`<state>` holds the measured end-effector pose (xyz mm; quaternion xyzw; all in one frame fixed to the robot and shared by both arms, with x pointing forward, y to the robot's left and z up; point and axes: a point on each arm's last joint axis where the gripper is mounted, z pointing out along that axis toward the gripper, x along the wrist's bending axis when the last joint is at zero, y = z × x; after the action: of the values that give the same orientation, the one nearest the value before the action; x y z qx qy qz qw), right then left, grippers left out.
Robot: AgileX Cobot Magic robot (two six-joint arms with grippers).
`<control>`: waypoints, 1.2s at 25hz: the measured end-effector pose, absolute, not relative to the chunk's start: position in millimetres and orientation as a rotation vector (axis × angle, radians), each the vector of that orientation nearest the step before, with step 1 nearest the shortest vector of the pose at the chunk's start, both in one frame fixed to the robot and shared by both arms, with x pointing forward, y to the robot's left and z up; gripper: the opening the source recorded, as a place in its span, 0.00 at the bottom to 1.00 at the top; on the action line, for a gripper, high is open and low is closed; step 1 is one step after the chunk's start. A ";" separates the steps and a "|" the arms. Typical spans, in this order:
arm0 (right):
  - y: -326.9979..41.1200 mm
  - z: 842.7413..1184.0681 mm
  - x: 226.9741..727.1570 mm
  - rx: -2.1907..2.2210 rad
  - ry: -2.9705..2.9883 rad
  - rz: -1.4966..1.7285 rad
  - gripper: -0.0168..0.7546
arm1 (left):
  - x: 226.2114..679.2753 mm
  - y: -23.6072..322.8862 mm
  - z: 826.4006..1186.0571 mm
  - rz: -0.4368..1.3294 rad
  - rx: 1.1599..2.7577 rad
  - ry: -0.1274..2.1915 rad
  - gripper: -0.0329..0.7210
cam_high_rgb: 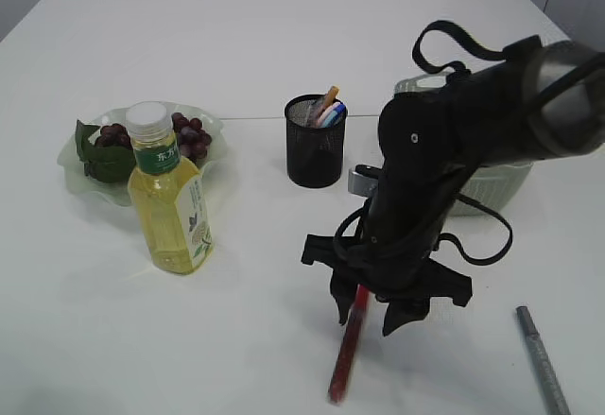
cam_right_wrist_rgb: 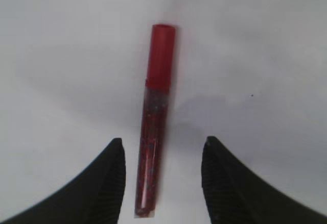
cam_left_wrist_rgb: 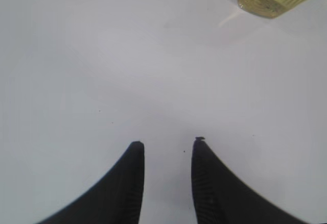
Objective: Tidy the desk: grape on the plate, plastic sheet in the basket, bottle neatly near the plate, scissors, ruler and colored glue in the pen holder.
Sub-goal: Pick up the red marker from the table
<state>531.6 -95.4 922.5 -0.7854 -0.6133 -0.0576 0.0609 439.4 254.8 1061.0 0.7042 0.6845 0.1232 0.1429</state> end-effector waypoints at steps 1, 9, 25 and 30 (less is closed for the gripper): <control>-95.1 920.4 532.3 -2.384 -1.846 -0.176 0.49 | 439.4 254.8 1061.0 0.355 2.031 1.974 0.36; -92.2 908.7 537.9 -2.425 -1.800 -0.208 0.48 | 439.7 254.6 1061.1 0.355 2.028 1.972 0.36; -90.7 889.7 540.6 -2.434 -1.792 -0.156 0.26 | 440.1 254.4 1061.3 0.359 2.024 1.968 0.36; -90.4 889.8 540.8 -2.391 -1.850 -0.166 0.12 | 440.3 254.4 1061.3 0.360 2.023 1.967 0.36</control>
<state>540.8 -90.4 889.8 -0.7885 -0.6099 -0.0546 0.0569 440.3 254.4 1061.3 0.7034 0.6838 0.1253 0.1482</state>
